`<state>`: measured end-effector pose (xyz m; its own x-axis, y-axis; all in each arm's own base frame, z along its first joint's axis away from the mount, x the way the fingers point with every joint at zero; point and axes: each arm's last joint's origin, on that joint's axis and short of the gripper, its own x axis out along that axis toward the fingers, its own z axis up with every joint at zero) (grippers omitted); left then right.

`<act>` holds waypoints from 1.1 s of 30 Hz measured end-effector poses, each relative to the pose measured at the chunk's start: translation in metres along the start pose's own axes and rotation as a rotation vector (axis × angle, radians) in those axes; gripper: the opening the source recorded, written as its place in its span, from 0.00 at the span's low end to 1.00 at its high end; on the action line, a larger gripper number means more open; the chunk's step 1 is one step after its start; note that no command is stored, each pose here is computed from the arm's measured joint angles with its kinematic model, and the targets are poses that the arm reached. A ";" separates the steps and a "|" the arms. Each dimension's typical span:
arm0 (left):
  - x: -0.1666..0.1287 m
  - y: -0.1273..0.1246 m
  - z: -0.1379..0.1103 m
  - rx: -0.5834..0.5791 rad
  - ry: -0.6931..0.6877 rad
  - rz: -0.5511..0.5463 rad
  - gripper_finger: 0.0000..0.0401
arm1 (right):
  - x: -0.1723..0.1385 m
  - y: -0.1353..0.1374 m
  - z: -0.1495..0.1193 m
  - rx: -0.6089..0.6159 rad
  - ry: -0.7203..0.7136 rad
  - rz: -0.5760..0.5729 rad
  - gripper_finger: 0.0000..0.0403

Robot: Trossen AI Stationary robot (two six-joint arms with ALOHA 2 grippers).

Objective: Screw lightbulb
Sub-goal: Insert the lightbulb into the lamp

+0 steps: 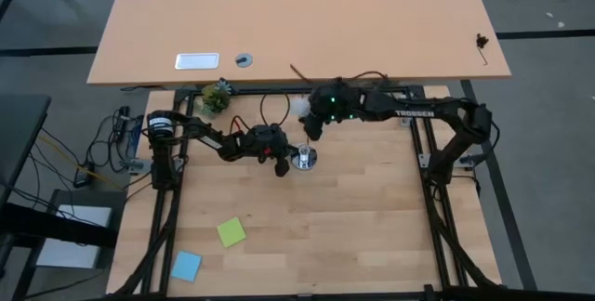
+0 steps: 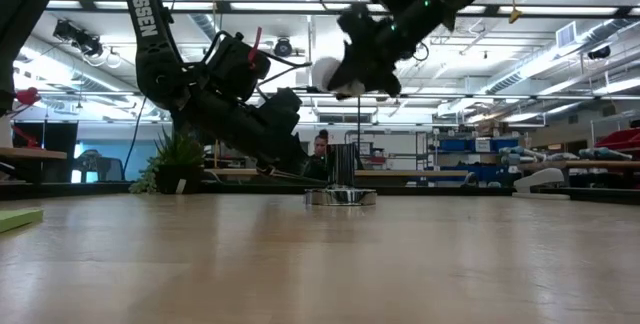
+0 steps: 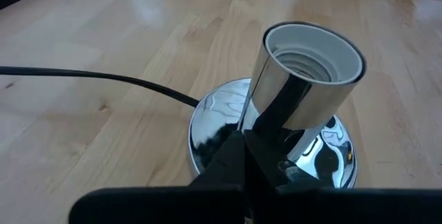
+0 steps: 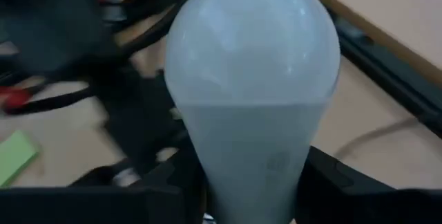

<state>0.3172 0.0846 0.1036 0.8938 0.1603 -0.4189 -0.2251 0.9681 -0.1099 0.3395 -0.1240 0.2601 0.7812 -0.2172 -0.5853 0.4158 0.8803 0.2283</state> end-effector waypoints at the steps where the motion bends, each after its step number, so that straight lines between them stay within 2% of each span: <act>1: 0.000 0.000 0.000 0.000 -0.001 0.000 0.00 | 0.000 0.008 -0.001 -0.022 -0.006 0.013 0.39; 8: 0.000 0.000 0.000 0.000 -0.001 0.000 0.00 | 0.000 0.043 -0.011 -0.129 -0.004 0.031 0.37; 15: 0.000 0.000 0.003 0.000 -0.033 -0.010 0.00 | 0.000 0.047 -0.018 -0.143 0.051 0.031 0.39; 20: -0.003 -0.004 0.012 -0.021 -0.076 -0.100 0.00 | -0.012 0.053 -0.016 -0.164 0.049 0.044 0.38; 23: -0.005 -0.004 0.014 -0.037 -0.082 -0.110 0.00 | -0.021 0.053 -0.012 -0.175 0.025 0.048 0.38; 29: -0.005 -0.002 0.011 -0.047 -0.045 -0.098 0.09 | -0.036 0.055 -0.007 -0.193 0.008 0.057 0.38; 33: -0.012 -0.003 0.018 -0.029 -0.037 -0.107 0.16 | -0.048 0.059 -0.006 -0.221 -0.005 0.045 0.38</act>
<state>0.3146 0.0834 0.1254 0.9269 0.0634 -0.3700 -0.1381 0.9741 -0.1789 0.3237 -0.0589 0.2967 0.7990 -0.1768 -0.5747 0.2684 0.9602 0.0777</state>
